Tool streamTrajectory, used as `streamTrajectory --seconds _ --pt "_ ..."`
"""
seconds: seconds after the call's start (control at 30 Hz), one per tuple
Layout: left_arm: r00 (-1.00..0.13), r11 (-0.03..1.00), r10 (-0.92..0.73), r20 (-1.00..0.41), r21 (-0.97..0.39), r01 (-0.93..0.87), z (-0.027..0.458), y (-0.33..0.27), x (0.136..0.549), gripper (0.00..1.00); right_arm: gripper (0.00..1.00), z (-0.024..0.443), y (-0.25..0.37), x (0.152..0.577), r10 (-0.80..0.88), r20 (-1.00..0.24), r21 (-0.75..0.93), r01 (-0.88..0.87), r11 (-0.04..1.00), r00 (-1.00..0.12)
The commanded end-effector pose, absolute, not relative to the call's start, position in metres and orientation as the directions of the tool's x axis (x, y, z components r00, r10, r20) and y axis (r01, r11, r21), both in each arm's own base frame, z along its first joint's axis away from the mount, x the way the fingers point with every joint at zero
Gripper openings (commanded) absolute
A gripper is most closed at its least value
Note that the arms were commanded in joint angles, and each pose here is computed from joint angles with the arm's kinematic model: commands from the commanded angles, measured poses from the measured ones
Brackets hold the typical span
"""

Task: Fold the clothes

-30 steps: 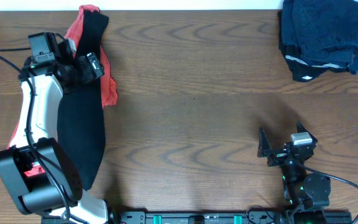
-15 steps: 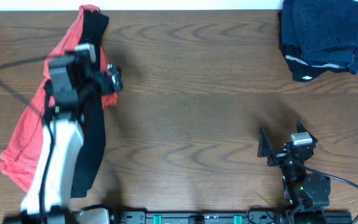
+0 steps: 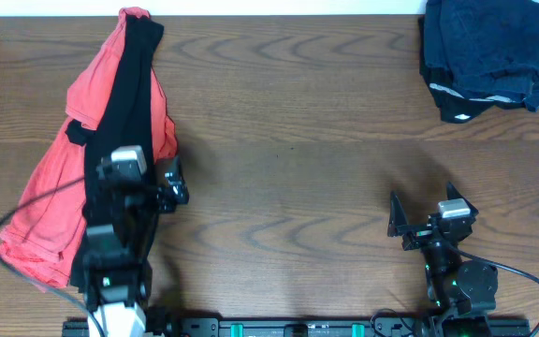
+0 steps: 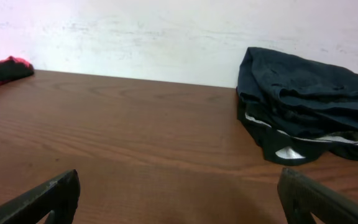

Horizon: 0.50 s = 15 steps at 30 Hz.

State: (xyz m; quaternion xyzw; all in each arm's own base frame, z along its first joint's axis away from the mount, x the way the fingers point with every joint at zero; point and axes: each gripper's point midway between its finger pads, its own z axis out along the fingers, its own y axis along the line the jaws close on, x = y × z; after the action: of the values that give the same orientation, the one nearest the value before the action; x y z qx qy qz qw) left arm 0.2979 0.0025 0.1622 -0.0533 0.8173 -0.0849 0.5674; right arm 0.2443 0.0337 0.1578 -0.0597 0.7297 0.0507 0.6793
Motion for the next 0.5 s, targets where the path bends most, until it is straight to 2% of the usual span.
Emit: streamTrajectory --seconds 0.0,0.2,0.47 --pt "-0.276 0.984 -0.170 -0.946 -0.176 -0.005 0.162 0.007 0.285 0.98 0.99 0.158 0.032 0.244 -0.010 -0.998 0.000 -0.146 0.989 -0.068" --pt "-0.173 0.987 -0.160 -0.972 -0.162 -0.002 0.159 0.008 0.266 0.98 0.99 0.158 0.032 0.244 -0.010 -0.998 0.000 -0.146 0.989 -0.068" --pt "-0.095 0.989 -0.151 -0.984 -0.151 -0.004 0.162 0.009 0.258 0.98 0.99 0.158 0.032 0.244 -0.010 -0.998 0.000 -0.146 0.989 -0.068"
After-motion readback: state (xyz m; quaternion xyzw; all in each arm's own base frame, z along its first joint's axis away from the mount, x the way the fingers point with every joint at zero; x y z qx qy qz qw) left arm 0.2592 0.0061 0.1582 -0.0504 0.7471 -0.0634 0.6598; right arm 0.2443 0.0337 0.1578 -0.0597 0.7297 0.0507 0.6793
